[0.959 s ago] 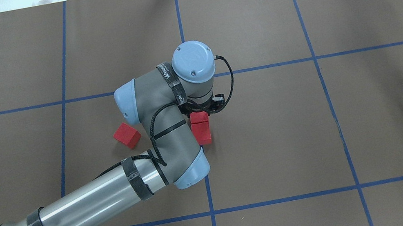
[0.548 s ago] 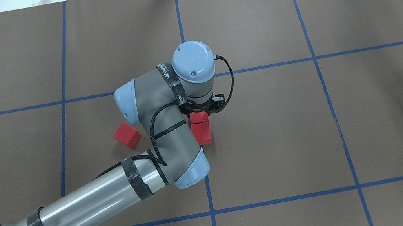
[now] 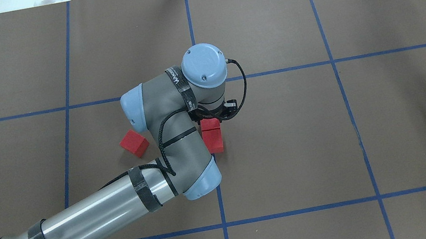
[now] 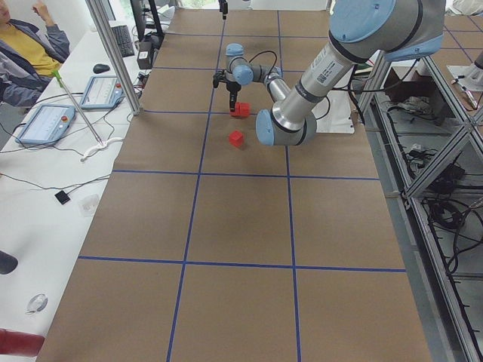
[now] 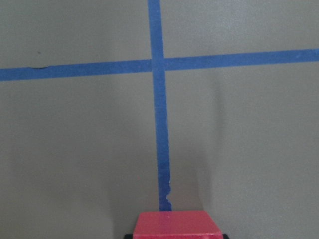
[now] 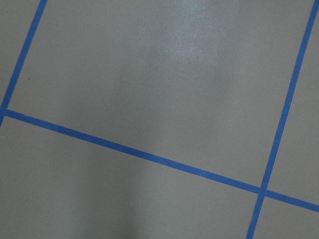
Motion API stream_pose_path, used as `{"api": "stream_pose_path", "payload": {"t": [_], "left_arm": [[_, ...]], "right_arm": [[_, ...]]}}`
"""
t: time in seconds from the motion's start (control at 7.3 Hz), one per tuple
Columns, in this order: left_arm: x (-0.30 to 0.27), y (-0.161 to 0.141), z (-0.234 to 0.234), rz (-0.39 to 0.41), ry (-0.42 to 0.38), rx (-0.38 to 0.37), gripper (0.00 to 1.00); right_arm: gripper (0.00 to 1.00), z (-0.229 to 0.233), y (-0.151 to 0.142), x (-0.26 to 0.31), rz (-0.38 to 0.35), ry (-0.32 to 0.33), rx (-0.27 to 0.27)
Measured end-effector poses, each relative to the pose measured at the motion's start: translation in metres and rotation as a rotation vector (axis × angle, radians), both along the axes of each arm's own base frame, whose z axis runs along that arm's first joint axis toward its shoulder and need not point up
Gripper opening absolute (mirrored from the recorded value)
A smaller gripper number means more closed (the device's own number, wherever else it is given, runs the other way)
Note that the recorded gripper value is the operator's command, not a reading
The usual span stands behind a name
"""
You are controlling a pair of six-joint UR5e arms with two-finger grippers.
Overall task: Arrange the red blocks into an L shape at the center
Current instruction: 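Lower the cube against the center cube, farther from the robot, then open the left gripper and lift it away from the cubes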
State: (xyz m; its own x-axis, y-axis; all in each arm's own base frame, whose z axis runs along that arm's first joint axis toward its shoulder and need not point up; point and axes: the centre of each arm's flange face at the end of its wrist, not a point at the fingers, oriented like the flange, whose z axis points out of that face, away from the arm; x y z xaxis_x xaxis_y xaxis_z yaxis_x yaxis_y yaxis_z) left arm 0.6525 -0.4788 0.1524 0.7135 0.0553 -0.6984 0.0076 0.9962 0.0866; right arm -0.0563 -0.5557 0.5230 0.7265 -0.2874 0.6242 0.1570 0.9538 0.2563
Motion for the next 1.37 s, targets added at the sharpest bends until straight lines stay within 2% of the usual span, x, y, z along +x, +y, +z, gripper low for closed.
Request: {"api": "stream_pose_path", "payload": {"t": [0.27, 0.41, 0.55, 0.82, 1.1, 1.37], "left_arm": [[0.0, 0.0, -0.001, 0.0, 0.001, 0.0, 0.66], [0.0, 0.0, -0.001, 0.0, 0.001, 0.0, 0.74], [0.0, 0.0, -0.001, 0.0, 0.001, 0.001, 1.0], [-0.003, 0.0, -0.005, 0.002, 0.007, 0.006, 1.0], [-0.026, -0.014, -0.02, -0.02, 0.035, 0.024, 1.0], [-0.066, -0.031, -0.015, 0.001, 0.045, 0.081, 1.0]], "right_arm": [[1.0, 0.0, 0.0, 0.0, 0.0, 0.0, 0.0], [1.0, 0.0, 0.0, 0.0, 0.0, 0.0, 0.001], [1.0, 0.0, 0.0, 0.0, 0.0, 0.0, 0.001], [1.0, -0.001, 0.0, 0.0, 0.0, 0.0, 0.001], [1.0, -0.001, -0.001, -0.001, 0.0, -0.001, 0.002], [1.0, -0.001, -0.002, -0.001, -0.001, 0.0, 0.001]]}}
